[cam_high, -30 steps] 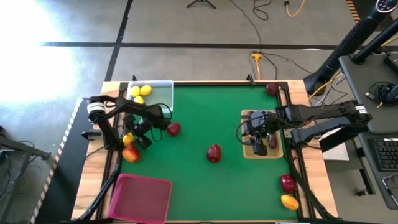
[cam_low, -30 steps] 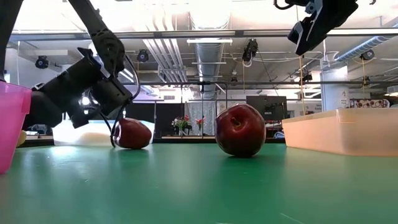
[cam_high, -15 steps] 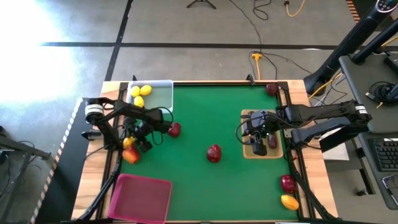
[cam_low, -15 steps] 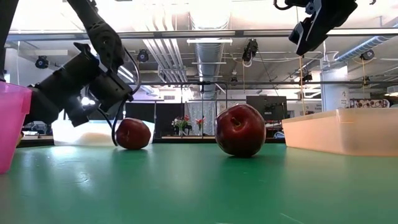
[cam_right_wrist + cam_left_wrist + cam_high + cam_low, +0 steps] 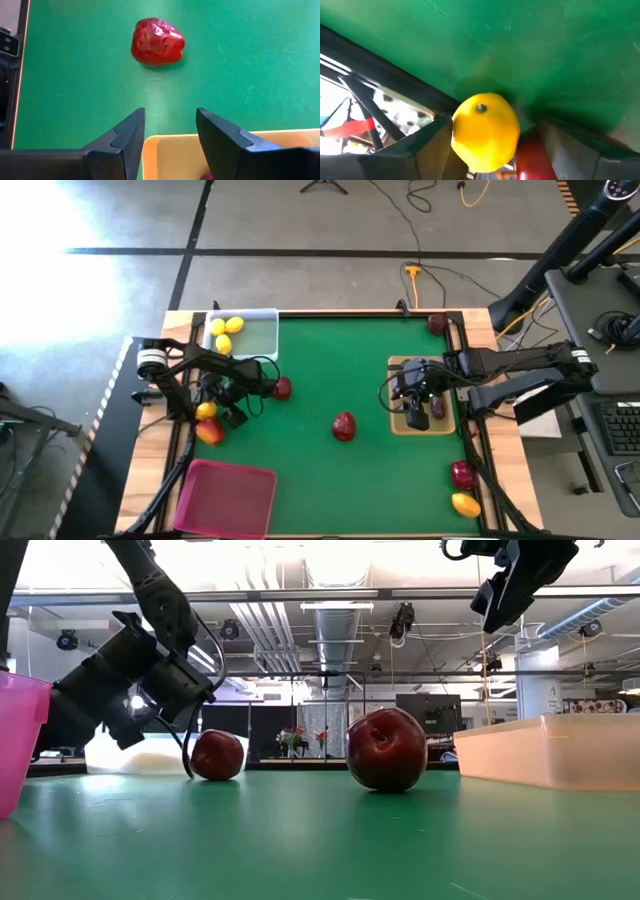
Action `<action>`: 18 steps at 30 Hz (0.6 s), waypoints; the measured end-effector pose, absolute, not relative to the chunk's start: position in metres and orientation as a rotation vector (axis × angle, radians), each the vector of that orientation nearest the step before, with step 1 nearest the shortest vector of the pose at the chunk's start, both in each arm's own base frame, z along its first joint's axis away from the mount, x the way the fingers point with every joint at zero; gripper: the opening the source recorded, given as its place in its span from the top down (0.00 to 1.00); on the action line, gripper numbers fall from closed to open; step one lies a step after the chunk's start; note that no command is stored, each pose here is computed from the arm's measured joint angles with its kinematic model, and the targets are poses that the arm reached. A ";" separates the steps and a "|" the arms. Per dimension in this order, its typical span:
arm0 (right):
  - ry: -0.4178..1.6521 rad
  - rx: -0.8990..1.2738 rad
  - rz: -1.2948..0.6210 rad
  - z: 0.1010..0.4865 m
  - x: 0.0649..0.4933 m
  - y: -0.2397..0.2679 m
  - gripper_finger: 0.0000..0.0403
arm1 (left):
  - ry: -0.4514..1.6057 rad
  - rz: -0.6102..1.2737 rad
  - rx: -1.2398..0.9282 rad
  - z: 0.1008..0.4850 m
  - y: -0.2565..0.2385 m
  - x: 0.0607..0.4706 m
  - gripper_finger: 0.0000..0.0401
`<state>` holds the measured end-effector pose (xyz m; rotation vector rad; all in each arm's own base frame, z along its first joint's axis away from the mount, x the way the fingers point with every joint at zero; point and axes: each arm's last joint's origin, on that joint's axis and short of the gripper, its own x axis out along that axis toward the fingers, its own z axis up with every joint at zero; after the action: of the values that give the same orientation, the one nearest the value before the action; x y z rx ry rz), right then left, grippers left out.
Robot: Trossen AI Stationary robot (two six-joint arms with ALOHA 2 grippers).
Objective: Sort produce into baskets
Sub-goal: Put the lemon into the transparent bin
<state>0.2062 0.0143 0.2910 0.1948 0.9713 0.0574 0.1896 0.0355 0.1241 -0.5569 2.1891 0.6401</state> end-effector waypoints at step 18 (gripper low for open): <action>0.966 0.231 0.040 0.292 0.207 0.014 0.58 | 2.224 0.637 -0.645 0.121 0.027 0.193 0.28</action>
<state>0.2066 0.0143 0.2925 0.2305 0.9665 0.0397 0.1930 0.0269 0.1206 -0.6454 2.2244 0.6366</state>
